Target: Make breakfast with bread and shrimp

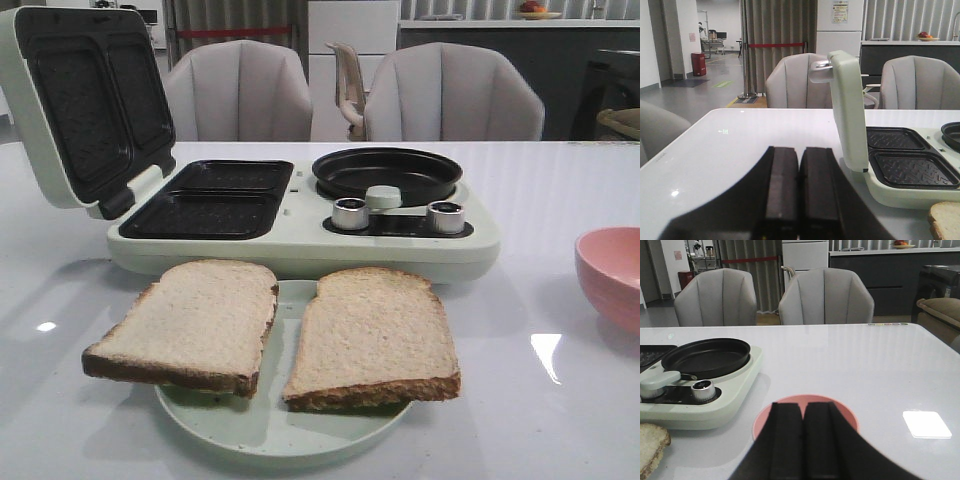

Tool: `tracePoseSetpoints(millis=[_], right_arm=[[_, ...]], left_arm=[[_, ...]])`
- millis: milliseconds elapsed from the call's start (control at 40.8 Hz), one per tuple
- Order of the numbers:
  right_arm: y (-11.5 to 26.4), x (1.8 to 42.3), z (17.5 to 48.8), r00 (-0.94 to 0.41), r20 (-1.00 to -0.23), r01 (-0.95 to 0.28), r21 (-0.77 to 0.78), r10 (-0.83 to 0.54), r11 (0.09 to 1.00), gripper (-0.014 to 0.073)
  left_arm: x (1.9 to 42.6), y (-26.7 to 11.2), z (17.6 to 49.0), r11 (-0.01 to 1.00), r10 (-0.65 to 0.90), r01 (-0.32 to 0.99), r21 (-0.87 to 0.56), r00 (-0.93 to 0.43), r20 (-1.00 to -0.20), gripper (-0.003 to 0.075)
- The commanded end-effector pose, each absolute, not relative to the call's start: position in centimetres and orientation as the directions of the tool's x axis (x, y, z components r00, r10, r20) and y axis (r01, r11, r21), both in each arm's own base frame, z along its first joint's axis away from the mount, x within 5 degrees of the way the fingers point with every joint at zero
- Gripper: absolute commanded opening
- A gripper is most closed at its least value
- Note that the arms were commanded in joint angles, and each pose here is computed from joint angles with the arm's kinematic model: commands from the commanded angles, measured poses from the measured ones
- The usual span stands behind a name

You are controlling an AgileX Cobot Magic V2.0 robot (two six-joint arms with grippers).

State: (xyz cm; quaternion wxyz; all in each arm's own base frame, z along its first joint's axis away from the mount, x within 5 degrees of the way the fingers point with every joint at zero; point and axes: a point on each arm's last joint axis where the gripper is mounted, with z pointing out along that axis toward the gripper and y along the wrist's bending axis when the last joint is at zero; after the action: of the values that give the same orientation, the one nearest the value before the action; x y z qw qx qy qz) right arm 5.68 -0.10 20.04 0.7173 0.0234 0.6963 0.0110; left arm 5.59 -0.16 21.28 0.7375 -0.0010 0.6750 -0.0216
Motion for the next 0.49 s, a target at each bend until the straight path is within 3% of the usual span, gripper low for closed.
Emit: tracePoseSetpoints(millis=[0,196,344,466], right_arm=[[-0.1,5.3,21.6,0.162,-0.986,0.012,0.039,0.037,0.999,0.0034],[-0.1,5.1,22.7,0.177,-0.983,0.008,0.06,0.058,0.998,0.0034],[0.0,3.9,26.5,0.188,-0.98,0.001,0.073,0.071,0.997,0.0034],[0.0,2.6,30.3,0.198,-0.978,-0.002,0.07,0.069,0.998,0.0034]], left_arm=[[5.3,-0.1,22.0,0.998,-0.05,0.034,-0.044,0.191,-0.98,0.0099],[5.1,-0.1,23.1,0.998,-0.055,0.035,-0.048,0.264,-0.963,0.0099],[3.7,-0.1,27.7,0.998,-0.067,0.045,-0.054,0.372,-0.926,0.0099],[2.4,-0.1,31.8,0.998,-0.057,0.048,-0.043,0.345,-0.937,0.0099]])
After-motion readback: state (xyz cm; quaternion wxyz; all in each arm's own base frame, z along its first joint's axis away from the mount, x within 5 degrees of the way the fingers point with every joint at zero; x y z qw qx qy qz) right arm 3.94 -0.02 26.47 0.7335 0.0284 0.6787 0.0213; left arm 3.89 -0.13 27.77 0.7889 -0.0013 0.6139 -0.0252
